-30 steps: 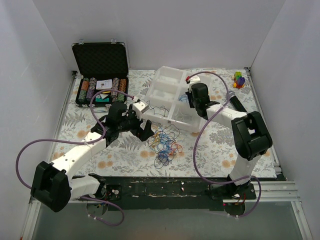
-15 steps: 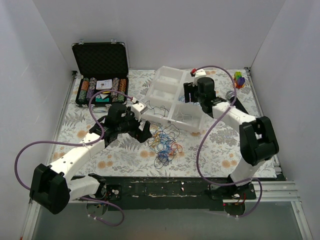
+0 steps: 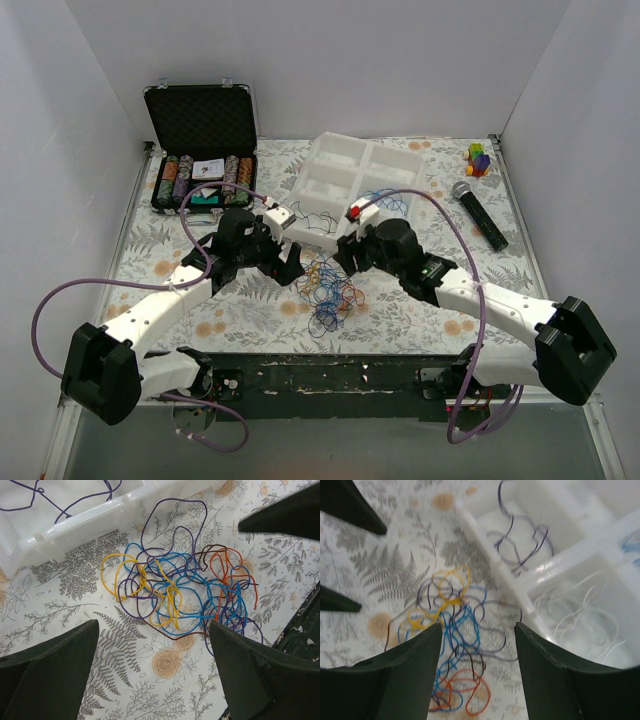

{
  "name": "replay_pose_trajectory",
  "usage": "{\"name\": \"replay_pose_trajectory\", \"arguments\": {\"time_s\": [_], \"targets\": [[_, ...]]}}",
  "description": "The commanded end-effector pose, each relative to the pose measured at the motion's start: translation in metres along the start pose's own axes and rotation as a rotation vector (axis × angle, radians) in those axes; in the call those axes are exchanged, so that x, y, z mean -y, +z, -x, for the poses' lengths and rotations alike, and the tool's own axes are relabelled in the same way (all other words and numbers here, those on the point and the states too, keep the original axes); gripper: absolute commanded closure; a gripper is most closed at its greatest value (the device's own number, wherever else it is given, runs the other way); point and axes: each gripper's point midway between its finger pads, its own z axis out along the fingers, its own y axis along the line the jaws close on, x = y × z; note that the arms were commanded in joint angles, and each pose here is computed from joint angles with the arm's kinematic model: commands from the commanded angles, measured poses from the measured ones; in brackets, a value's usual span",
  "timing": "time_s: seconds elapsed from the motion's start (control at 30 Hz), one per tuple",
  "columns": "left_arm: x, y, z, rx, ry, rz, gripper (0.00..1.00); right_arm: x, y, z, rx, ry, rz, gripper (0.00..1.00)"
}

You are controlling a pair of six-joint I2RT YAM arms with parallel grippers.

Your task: Untangle the cables

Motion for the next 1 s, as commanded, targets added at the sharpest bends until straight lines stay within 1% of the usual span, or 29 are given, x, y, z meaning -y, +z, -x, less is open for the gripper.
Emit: {"name": "replay_pose_trajectory", "arguments": {"time_s": [0.0, 0.1, 0.2, 0.3, 0.4, 0.47, 0.6, 0.63, 0.7, 0.73, 0.77, 0.83, 0.97], "targets": [[-0.003, 0.000, 0.001, 0.013, 0.021, 0.017, 0.08, -0.014, -0.011, -0.055, -0.100, 0.063, 0.044, 0.35], [-0.003, -0.002, 0.004, 0.023, 0.028, 0.019, 0.09, -0.014, -0.011, -0.068, -0.132, 0.064, 0.039, 0.38], [0.000, -0.003, 0.006, 0.029, 0.026, 0.005, 0.09, -0.014, -0.005, -0.072, -0.144, 0.045, 0.041, 0.41], [0.002, -0.006, 0.009, 0.035, 0.025, 0.000, 0.10, -0.018, 0.003, -0.072, -0.161, 0.034, 0.064, 0.46], [0.004, -0.009, 0.015, 0.048, 0.041, -0.004, 0.10, -0.019, 0.011, -0.080, -0.188, 0.038, 0.071, 0.55], [0.004, -0.012, 0.018, 0.054, 0.058, -0.004, 0.10, -0.026, 0.015, -0.086, -0.212, 0.042, 0.113, 0.62], [0.004, -0.015, 0.023, 0.064, 0.083, 0.001, 0.09, -0.028, 0.020, -0.083, -0.210, 0.044, 0.118, 0.75], [0.004, -0.015, 0.023, 0.062, 0.087, 0.001, 0.09, -0.028, 0.020, -0.081, -0.204, 0.042, 0.118, 0.79], [0.004, -0.016, 0.024, 0.065, 0.095, 0.000, 0.09, -0.029, 0.019, -0.074, -0.187, 0.038, 0.125, 0.89], [0.004, -0.015, 0.025, 0.067, 0.095, 0.000, 0.09, -0.029, 0.018, -0.070, -0.176, 0.034, 0.128, 0.97], [0.004, -0.015, 0.026, 0.065, 0.095, 0.000, 0.09, -0.030, 0.016, -0.064, -0.159, 0.033, 0.130, 0.99], [0.004, -0.014, 0.028, 0.071, 0.094, -0.002, 0.09, -0.031, 0.012, -0.047, -0.112, 0.029, 0.137, 0.99], [0.008, -0.013, 0.026, 0.075, 0.078, -0.025, 0.09, -0.041, -0.009, 0.007, 0.020, 0.030, 0.184, 0.99]]}}
